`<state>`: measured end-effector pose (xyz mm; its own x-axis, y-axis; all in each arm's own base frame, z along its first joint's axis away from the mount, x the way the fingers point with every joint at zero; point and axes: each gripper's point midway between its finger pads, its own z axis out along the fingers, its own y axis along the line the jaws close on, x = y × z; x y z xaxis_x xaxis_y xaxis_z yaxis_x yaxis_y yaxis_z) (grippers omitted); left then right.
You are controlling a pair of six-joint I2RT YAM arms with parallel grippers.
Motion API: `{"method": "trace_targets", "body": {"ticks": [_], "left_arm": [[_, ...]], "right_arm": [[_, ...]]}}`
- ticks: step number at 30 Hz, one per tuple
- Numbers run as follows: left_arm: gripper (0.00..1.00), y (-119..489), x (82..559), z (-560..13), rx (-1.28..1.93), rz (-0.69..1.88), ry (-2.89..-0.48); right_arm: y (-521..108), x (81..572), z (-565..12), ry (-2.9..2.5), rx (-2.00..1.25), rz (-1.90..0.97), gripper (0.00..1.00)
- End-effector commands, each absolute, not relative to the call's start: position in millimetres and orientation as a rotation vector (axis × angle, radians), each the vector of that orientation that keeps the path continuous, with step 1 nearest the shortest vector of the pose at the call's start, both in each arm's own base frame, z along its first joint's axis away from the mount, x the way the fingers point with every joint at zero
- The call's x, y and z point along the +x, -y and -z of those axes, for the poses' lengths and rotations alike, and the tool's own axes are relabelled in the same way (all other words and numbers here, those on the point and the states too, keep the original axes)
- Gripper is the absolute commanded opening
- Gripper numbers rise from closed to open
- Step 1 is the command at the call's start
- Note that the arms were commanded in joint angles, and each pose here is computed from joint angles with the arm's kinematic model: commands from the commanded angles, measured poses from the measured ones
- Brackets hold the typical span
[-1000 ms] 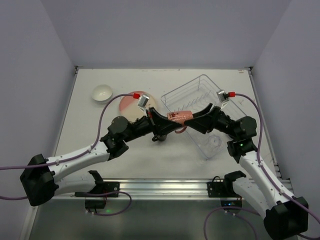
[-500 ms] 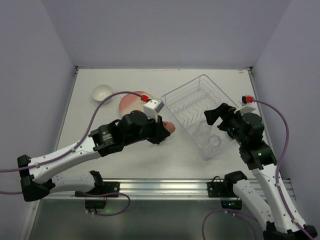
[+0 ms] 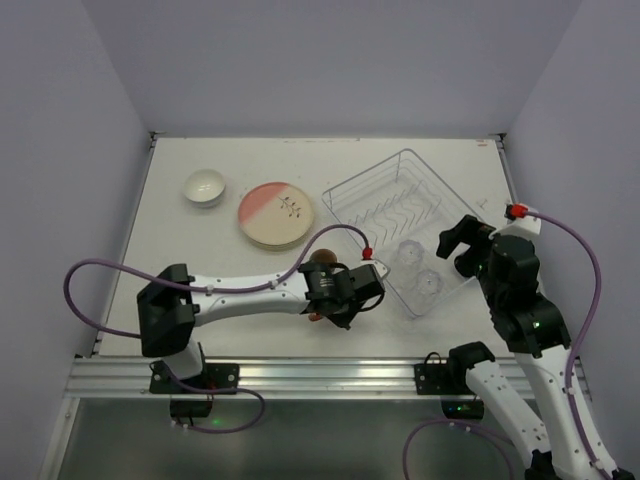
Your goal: Unload the mixed dishes from the dish rack
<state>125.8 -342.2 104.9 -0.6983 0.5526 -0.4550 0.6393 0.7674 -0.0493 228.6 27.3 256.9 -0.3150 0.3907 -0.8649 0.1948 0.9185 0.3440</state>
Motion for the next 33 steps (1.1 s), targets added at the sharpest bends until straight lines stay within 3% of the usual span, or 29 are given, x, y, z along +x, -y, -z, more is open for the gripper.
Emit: {"method": "trace_targets", "body": {"ticks": [1, 7, 10, 13, 14, 17, 24, 27, 33], "left_arm": [[0.00, 356.3, 128.9, -92.8, 1.020, 0.332, -2.551], [0.00, 353.1, 131.7, -67.7, 1.114, 0.218, -2.610], [0.09, 348.3, 135.1, -62.0, 1.124, 0.191, -2.624], [0.21, 345.8, 140.4, -59.0, 1.104, 0.195, -2.634], [0.33, 347.0, 142.7, -61.1, 1.096, 0.197, -2.630], [0.49, 349.7, 146.4, -68.3, 1.087, 0.196, -2.609], [0.80, 361.2, 167.2, -134.2, 0.978, 0.281, -2.442], [1.00, 363.8, 170.3, -165.8, 0.939, 0.370, -2.362], [1.00, 335.0, 175.8, -218.2, 0.785, 0.452, -2.244]], "right_arm": [[-15.7, 224.3, -262.7, -1.891, 0.442, -0.142, 0.99], [-15.0, 225.9, -255.5, -1.915, 0.428, -0.119, 0.99], [-16.0, 226.6, -254.5, -1.919, 0.427, -0.123, 0.99], [-17.2, 228.5, -251.1, -1.924, 0.423, -0.125, 0.99], [-17.5, 228.5, -250.4, -1.927, 0.422, -0.126, 0.99], [-19.6, 229.8, -248.1, -1.940, 0.419, -0.132, 0.99], [-20.1, 236.9, -238.1, -1.968, 0.460, -0.120, 0.99], [-18.8, 245.2, -225.8, -1.995, 0.515, -0.099, 0.99], [2.4, 266.2, -198.2, -2.013, 0.724, -0.008, 0.99]]}}
